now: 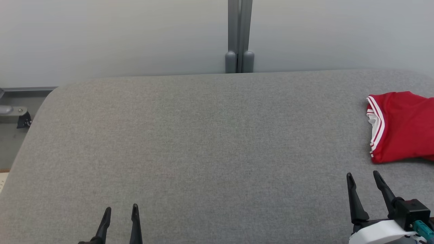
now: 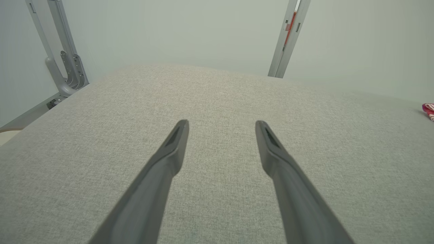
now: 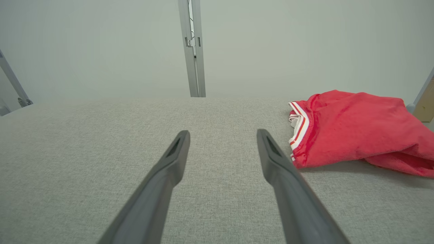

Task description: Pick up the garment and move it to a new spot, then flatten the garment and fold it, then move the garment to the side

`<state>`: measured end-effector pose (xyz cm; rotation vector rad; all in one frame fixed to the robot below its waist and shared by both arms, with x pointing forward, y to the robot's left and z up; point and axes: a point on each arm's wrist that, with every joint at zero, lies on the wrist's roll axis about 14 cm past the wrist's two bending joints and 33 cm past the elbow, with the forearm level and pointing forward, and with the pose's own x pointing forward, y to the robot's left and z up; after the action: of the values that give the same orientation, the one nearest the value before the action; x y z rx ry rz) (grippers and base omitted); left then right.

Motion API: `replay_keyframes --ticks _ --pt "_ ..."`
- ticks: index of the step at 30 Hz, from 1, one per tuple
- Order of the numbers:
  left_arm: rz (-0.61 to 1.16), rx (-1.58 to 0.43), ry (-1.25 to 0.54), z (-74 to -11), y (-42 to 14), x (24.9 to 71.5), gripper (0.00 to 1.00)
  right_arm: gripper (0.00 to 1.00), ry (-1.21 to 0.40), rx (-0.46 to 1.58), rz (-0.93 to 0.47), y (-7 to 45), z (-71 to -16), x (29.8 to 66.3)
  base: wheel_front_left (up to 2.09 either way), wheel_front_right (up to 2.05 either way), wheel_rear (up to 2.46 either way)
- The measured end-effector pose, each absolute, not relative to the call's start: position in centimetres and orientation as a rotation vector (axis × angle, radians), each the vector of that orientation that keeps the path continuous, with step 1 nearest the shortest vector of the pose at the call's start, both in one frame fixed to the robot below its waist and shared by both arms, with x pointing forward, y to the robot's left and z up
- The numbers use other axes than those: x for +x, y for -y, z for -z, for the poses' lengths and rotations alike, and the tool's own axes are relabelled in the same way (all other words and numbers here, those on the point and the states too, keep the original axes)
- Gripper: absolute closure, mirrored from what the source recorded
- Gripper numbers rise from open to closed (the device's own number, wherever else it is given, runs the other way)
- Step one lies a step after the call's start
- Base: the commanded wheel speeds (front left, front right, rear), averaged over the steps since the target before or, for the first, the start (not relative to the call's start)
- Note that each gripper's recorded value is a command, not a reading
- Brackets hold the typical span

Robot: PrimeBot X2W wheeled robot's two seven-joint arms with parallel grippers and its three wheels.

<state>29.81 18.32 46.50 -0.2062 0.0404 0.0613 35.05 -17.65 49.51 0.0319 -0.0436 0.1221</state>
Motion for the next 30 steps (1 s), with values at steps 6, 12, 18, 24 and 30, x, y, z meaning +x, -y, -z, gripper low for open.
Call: replay_keyframes --ticks 6,12,18,24,30 --pt "-0.043 -0.206 -0.035 -46.7 -18.0 30.0 0.0 0.0 0.04 0.035 -0.095 18.4 -49.3 34.6 0.0 0.0 0.0" --pt "-0.03 -0.202 -0.033 -46.7 -17.8 30.1 0.0 0.0 0.03 0.038 -0.077 18.8 -49.0 34.0 0.0 0.0 0.0" --pt "-0.016 -0.201 -0.033 -46.7 -17.6 30.2 0.0 0.0 0.029 0.043 -0.067 19.0 -48.9 33.7 0.0 0.0 0.0" --pt "-0.005 -0.199 -0.033 -46.7 -17.4 30.3 0.0 0.0 0.03 0.043 -0.056 19.4 -49.0 33.5 0.0 0.0 0.0" --pt "0.012 -0.206 -0.034 -46.7 -16.9 30.4 0.0 0.0 0.022 0.043 -0.043 19.8 -48.7 33.2 0.0 0.0 0.0"
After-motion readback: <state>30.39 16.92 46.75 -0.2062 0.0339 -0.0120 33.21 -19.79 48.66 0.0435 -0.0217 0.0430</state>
